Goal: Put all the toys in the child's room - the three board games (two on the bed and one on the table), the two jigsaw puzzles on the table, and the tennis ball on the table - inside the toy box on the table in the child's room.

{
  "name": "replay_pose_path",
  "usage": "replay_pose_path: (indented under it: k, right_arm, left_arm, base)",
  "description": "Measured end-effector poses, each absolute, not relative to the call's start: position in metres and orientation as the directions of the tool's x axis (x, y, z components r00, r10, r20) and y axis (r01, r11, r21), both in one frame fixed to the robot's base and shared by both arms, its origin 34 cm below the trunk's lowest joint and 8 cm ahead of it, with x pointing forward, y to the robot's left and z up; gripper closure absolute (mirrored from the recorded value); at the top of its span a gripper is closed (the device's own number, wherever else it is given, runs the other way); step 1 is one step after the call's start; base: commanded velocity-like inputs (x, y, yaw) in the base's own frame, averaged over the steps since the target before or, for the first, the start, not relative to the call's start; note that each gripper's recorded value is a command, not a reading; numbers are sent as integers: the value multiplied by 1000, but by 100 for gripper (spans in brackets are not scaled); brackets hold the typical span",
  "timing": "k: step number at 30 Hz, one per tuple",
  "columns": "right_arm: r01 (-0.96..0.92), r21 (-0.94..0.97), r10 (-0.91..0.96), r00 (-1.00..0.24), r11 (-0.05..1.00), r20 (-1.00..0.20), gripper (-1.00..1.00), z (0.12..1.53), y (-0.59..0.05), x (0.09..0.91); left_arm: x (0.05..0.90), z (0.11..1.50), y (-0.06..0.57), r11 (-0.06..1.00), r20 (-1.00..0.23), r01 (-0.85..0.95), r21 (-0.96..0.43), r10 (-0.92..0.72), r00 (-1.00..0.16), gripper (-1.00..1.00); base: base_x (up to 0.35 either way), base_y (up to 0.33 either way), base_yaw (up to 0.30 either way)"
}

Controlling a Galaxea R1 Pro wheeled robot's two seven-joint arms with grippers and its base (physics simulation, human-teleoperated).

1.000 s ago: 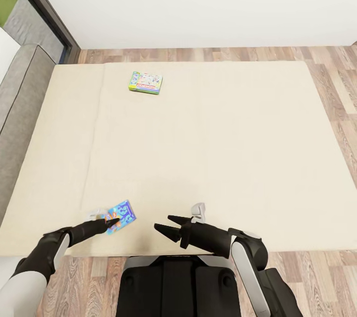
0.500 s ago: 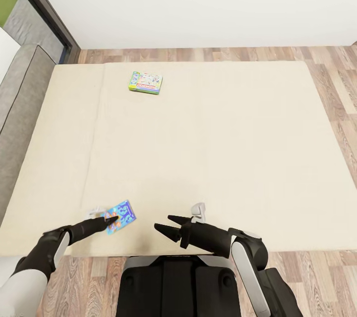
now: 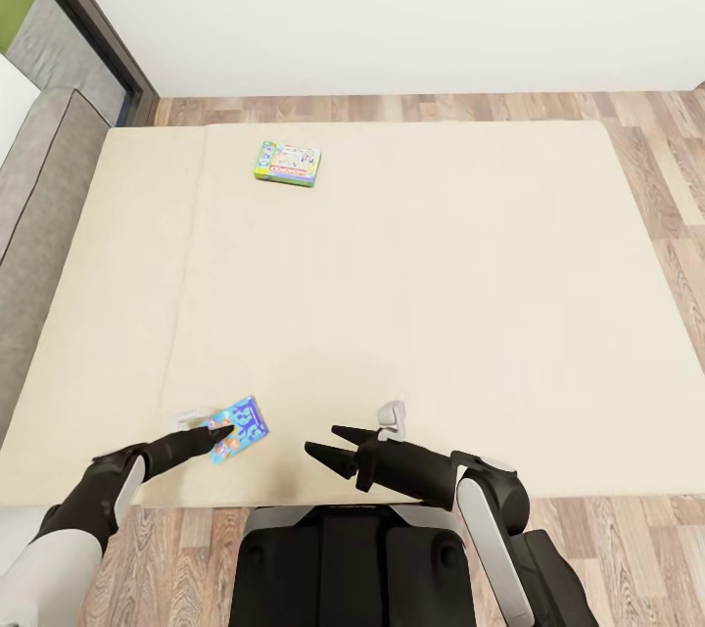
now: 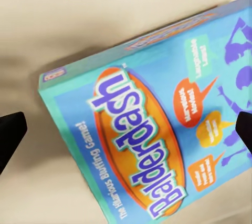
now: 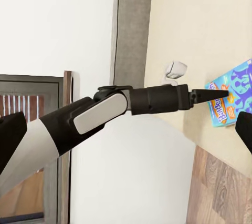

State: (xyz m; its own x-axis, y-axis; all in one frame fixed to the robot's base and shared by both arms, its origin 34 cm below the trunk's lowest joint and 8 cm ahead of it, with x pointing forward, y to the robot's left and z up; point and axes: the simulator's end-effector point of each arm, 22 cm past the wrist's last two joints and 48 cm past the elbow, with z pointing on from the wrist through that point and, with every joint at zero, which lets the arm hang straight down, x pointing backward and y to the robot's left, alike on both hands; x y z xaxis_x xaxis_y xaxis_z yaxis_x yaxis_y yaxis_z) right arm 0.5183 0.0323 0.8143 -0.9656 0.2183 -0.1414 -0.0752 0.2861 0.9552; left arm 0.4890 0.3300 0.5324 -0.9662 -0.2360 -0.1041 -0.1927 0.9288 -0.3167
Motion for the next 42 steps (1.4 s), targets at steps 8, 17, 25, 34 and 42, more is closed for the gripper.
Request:
replay_pose_path:
  k: [8,17,25,34,42]
  right_arm:
    - [-75,955,218,-966,286,-141,-100,814,32,518]
    - [-76,955,218,-965,286,-142,-100,814,32,518]
    - [-77,956,219,-965,283,-142,-100,815,32,519]
    - [-77,956,219,-965,283,-143,-100,815,32,519]
    - [-77,956,219,-965,283,-143,-100,815,32,519]
  left_arm:
    - [498,532,323,926,-113,-192,-324,-240,-964,-100]
    - [504,531,309,920,-117,-192,-342,-245,-962,-100]
    - [508,531,301,916,-118,-191,-354,-246,-962,-100]
    - [514,533,300,914,-125,-187,-360,-246,-961,-100]
    - [517,533,299,913,-128,-186,-362,-246,-961,-100]
  base:
    - [0,0,0]
    - [0,0,0]
    - [0,0,0]
    - [0,0,0]
    - [0,0,0]
